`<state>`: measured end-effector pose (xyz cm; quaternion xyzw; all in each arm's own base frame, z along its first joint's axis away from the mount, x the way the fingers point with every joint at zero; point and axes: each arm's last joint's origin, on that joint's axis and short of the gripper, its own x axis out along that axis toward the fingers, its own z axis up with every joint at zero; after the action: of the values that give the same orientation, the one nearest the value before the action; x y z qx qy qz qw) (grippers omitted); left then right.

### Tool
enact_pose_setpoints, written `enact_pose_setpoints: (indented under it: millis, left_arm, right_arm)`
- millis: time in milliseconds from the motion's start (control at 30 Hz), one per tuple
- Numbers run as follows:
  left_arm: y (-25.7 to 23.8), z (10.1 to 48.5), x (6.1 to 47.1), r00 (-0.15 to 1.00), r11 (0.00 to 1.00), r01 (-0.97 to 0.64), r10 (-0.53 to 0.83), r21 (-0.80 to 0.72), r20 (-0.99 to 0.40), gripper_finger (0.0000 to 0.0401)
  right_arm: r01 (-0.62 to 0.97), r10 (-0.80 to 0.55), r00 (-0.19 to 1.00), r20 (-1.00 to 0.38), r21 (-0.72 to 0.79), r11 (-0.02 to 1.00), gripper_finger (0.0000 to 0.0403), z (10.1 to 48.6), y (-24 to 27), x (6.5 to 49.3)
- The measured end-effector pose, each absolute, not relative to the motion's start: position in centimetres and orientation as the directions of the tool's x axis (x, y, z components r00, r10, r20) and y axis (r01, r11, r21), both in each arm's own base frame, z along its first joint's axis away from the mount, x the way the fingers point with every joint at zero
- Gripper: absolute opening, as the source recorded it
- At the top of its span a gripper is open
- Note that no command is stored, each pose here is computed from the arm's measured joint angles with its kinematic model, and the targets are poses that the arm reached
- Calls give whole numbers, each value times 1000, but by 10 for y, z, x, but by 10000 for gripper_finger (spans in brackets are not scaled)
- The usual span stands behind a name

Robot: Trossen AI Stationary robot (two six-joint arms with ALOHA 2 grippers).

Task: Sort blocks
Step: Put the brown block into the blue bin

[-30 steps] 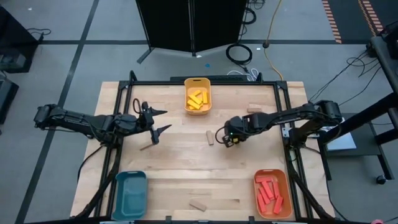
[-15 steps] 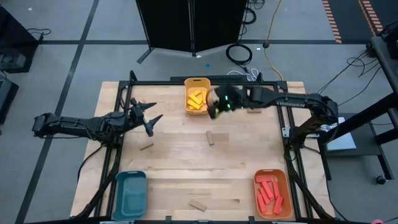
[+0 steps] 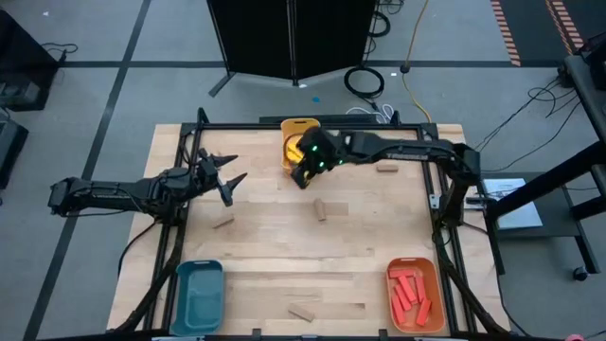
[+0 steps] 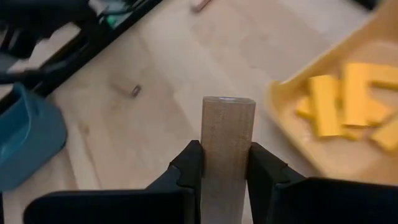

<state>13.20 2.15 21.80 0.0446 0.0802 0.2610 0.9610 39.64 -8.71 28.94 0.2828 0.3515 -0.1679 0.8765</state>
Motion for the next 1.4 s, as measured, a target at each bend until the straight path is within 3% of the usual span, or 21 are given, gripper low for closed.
enact_pose_setpoints:
  millis: [167,333,533,933,1400]
  left_arm:
    - [20,218,133,889,899,-429,438,92,-133,294]
    - [14,218,135,957,960,-266,252,-89,-145,294]
    - [5,222,138,994,966,-42,16,-255,-104,294]
    - [-20,236,149,978,963,206,-197,-173,70,294]
    - [-24,237,165,972,973,202,-185,-115,142,294]
  right_arm:
    - [383,-37,738,-674,373,845,52,279,-49,420]
    - [226,2,802,-598,307,925,52,280,-11,433]
    - [85,48,877,-478,251,964,52,288,26,443]
    - [69,-15,950,-312,162,984,52,303,51,448]
    - [60,-16,957,-289,146,987,52,305,51,449]
